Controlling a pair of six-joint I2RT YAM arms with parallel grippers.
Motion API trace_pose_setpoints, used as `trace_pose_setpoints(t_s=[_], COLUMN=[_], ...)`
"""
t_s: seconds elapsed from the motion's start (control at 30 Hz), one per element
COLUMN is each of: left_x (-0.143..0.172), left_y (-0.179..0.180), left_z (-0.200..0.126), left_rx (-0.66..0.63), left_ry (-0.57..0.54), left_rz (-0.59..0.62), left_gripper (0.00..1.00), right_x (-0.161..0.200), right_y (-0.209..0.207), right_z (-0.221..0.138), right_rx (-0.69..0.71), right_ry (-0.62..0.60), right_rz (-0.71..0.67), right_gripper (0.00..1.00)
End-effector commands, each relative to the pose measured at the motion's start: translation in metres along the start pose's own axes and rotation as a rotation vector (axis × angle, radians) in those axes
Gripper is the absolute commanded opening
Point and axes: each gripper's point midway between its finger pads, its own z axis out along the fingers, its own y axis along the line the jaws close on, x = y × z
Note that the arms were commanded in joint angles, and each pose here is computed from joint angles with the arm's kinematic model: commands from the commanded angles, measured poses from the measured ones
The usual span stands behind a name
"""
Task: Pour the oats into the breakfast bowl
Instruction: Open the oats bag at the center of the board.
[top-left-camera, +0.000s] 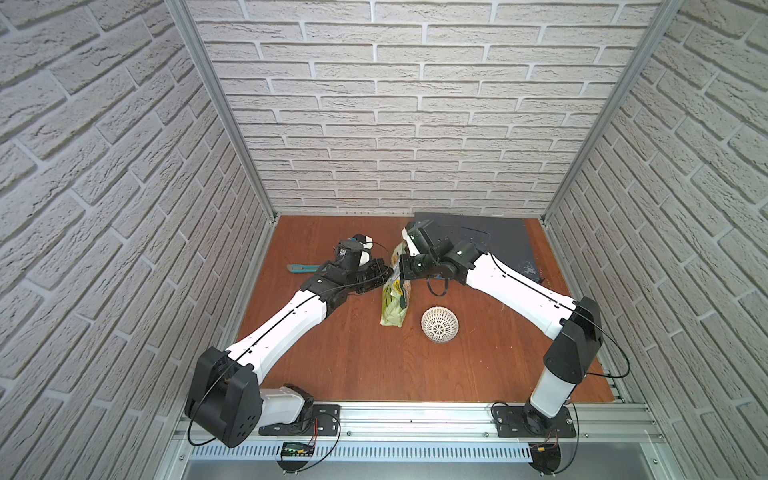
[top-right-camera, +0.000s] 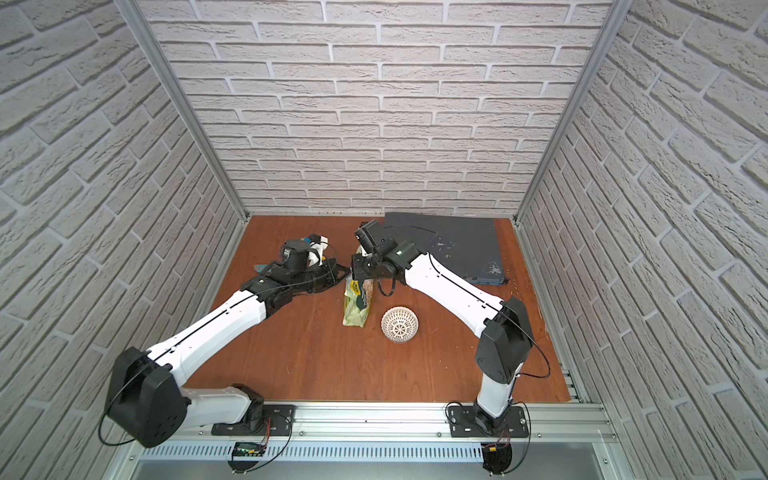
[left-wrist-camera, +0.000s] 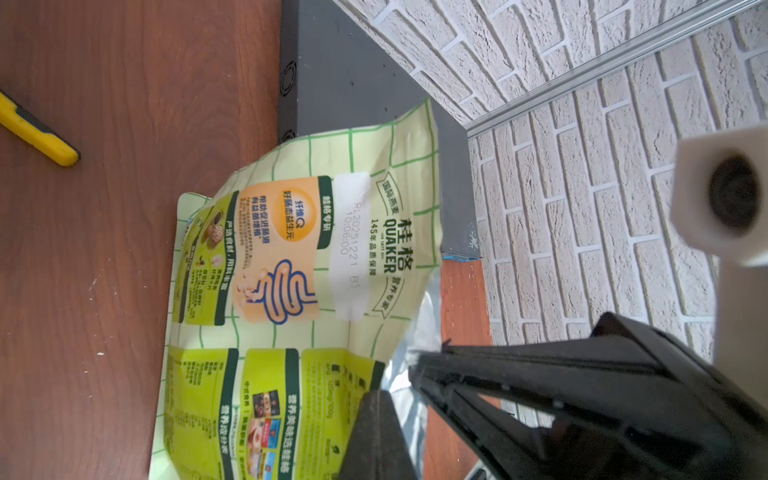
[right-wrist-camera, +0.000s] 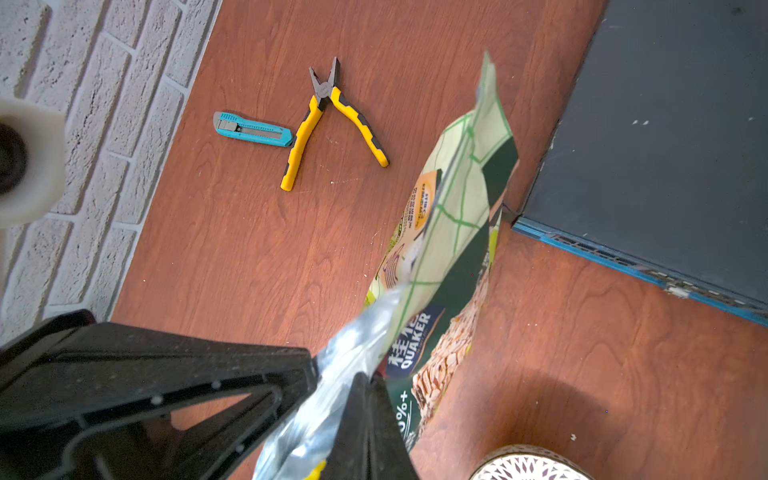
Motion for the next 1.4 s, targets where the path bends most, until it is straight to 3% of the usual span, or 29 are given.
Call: trace_pose_setpoints(t_s=[0.0, 0.17, 0.3, 0.37, 0.47, 0.63, 0.73, 1.13, 1.37], left_x=[-0.026, -0.026, -0.025, -0.024, -0.020, -0.018, -0.015, 0.002, 0.006], left_y=[0.022, 0.023, 0.006, -0.008, -0.024, -0.036, -0.041, -0.029, -0.022], left_z=[-0.019, -0.025, -0.026, -0.027, -0.030, -0.031, -0.028, 0.004, 0.019], left_rx=[-0.131, -0.140, -0.066, -0.011, 0.066, 0.150, 0.177, 0.122, 0.101], left_ry=[-0.118, -0.125, -0.102, -0.075, -0.030, 0.006, 0.038, 0.143, 0.170], left_rz=[0.016, 0.024, 0.050, 0.060, 0.053, 0.009, 0.006, 0.038, 0.040], left_gripper=[0.00, 0.00, 0.00, 0.17, 0.33, 0.50, 0.55, 0.52, 0.40], right_x=[-0.013, -0.012, -0.011, -0.010, -0.004, -0.002, -0.002, 0.003, 0.004], right_y=[-0.036, -0.037, -0.008, 0.005, 0.015, 0.019, 0.017, 0.007, 0.005], right_z=[-0.020, -0.023, -0.022, -0.020, -0.015, -0.010, -0.008, -0.006, -0.007], right_rx=[0.166, 0.180, -0.002, -0.091, -0.208, -0.352, -0.388, -0.342, -0.327], right_ry=[-0.030, -0.018, -0.025, -0.028, -0.028, -0.054, -0.064, -0.057, -0.056], right_rz=[-0.047, -0.081, -0.057, -0.020, 0.070, 0.204, 0.249, 0.241, 0.231], right_gripper=[0.03, 0.03, 0.03, 0.03, 0.03, 0.03, 0.03, 0.03, 0.03])
